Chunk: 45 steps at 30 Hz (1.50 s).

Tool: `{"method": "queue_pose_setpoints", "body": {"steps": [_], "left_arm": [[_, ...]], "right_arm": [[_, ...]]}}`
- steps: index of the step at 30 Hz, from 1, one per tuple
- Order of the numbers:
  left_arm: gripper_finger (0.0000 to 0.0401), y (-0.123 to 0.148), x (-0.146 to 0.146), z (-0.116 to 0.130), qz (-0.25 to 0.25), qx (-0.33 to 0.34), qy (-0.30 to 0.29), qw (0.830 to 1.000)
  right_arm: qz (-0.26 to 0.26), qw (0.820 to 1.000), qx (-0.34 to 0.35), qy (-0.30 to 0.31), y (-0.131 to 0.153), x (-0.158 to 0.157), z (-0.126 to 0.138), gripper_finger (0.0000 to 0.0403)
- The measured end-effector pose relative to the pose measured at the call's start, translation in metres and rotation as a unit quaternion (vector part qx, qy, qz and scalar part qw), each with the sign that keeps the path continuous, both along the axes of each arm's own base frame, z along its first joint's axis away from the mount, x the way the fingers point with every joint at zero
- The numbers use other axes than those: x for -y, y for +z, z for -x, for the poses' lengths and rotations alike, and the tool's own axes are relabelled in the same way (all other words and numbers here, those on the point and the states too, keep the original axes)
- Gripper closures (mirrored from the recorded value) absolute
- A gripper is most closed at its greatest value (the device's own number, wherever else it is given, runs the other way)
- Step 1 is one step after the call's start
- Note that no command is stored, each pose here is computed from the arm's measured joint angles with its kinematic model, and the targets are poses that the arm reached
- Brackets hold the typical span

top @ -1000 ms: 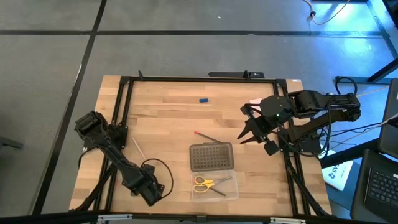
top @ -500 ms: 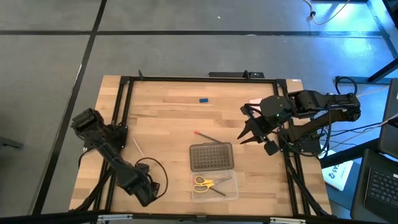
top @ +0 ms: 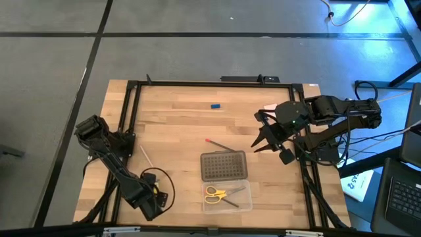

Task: Pack school essentials
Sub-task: Put the crayon box into the supply box

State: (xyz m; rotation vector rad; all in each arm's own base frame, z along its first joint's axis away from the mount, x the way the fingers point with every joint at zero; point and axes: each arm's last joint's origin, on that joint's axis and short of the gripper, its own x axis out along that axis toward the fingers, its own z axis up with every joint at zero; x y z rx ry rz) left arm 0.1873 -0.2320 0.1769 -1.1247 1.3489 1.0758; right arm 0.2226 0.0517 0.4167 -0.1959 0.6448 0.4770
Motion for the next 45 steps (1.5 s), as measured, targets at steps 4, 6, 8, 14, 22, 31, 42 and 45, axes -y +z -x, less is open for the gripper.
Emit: {"method": "queue_pose_setpoints", "body": {"steps": [4,6,8,14,22,31,42,45], "left_arm": [[0.0004,-0.002,-0.001,0.001,-0.005,0.001,0.001,1.0],[0.0003,-0.005,-0.002,0.002,-0.009,0.003,0.001,1.0],[0.0002,-0.011,-0.003,0.002,-0.005,0.009,0.002,1.0],[0.0002,-0.026,-0.007,0.005,0.003,0.023,0.001,1.0],[0.0003,-0.034,-0.011,0.008,-0.006,0.024,-0.005,1.0],[0.0004,-0.035,-0.012,0.009,-0.014,0.027,-0.04,0.999],[0.0006,-0.035,-0.012,0.009,-0.012,0.026,-0.04,0.999],[0.0006,-0.035,-0.012,0.009,-0.011,0.026,-0.04,0.999]], "right_arm": [[0.0,1.0,0.0,0.0,0.0,0.0,0.0,0.0313],[0.0,1.0,0.0,0.0,0.0,0.0,0.0,0.0313],[0.0,1.0,0.0,0.0,0.0,0.0,0.0,0.0313],[0.0,1.0,0.0,0.0,0.0,0.0,0.0,0.0313],[0.0,1.0,0.0,0.0,0.0,0.0,0.0,0.0313],[0.0,1.0,0.0,0.0,0.0,0.0,0.0,0.0313],[0.0,1.0,0.0,0.0,0.0,0.0,0.0,0.0313],[0.0,1.0,0.0,0.0,0.0,0.0,0.0,0.0313]]}}
